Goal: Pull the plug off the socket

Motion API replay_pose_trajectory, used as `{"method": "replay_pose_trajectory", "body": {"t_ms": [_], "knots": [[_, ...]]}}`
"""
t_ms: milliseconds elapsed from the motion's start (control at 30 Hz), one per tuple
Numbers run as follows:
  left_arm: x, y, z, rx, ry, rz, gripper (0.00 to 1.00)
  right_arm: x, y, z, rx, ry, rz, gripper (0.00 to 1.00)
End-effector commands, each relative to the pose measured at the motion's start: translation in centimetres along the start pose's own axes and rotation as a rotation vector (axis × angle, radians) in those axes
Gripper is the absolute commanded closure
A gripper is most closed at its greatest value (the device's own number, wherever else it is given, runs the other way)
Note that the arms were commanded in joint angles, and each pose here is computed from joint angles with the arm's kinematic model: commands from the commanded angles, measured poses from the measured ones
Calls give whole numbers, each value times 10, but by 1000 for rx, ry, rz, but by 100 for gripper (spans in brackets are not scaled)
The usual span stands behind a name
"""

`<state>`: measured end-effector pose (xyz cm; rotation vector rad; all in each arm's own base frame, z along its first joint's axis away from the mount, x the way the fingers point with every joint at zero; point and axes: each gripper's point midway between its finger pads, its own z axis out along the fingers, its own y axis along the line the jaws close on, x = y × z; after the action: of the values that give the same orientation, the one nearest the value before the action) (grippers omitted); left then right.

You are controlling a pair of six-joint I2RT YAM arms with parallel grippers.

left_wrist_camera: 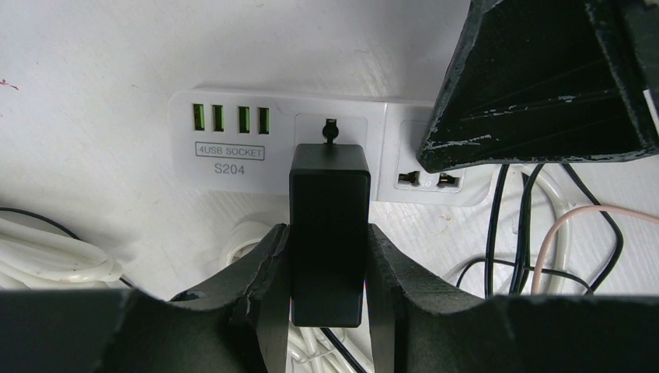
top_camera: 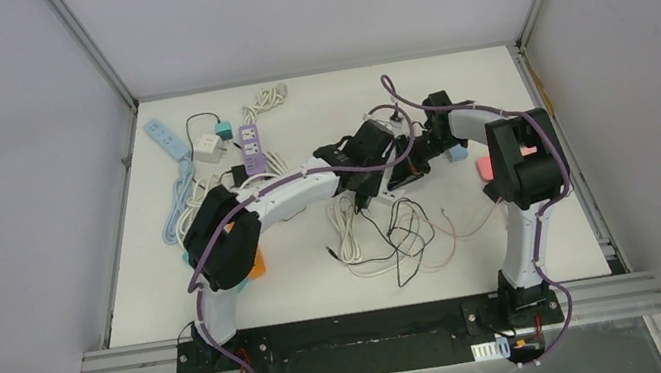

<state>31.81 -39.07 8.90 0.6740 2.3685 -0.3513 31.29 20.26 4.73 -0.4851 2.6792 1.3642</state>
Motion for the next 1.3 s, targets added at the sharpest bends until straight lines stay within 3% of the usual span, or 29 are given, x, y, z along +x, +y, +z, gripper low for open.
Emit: {"method": "replay_pose_trajectory", "body": {"t_ms": [0, 333, 567, 900, 1167, 1267], "knots": [[-6, -12, 1, 146, -40, -168, 100, 8, -29, 9, 129, 47, -28, 100], [-8, -5, -6, -3, -46, 20, 100, 9, -30, 10, 137, 55, -30, 100], [-13, -15, -4, 161, -60, -188, 100, 10, -30, 9, 143, 58, -33, 100], [-16, -4, -13, -3, -54, -14, 100, 10, -31, 10, 147, 62, -35, 100], [-24, -20, -14, 170, -72, -188, 100, 10, -32, 10, 154, 65, -35, 100], [-26, -14, -14, 152, -81, -183, 100, 10, -32, 10, 154, 67, -38, 100]]}}
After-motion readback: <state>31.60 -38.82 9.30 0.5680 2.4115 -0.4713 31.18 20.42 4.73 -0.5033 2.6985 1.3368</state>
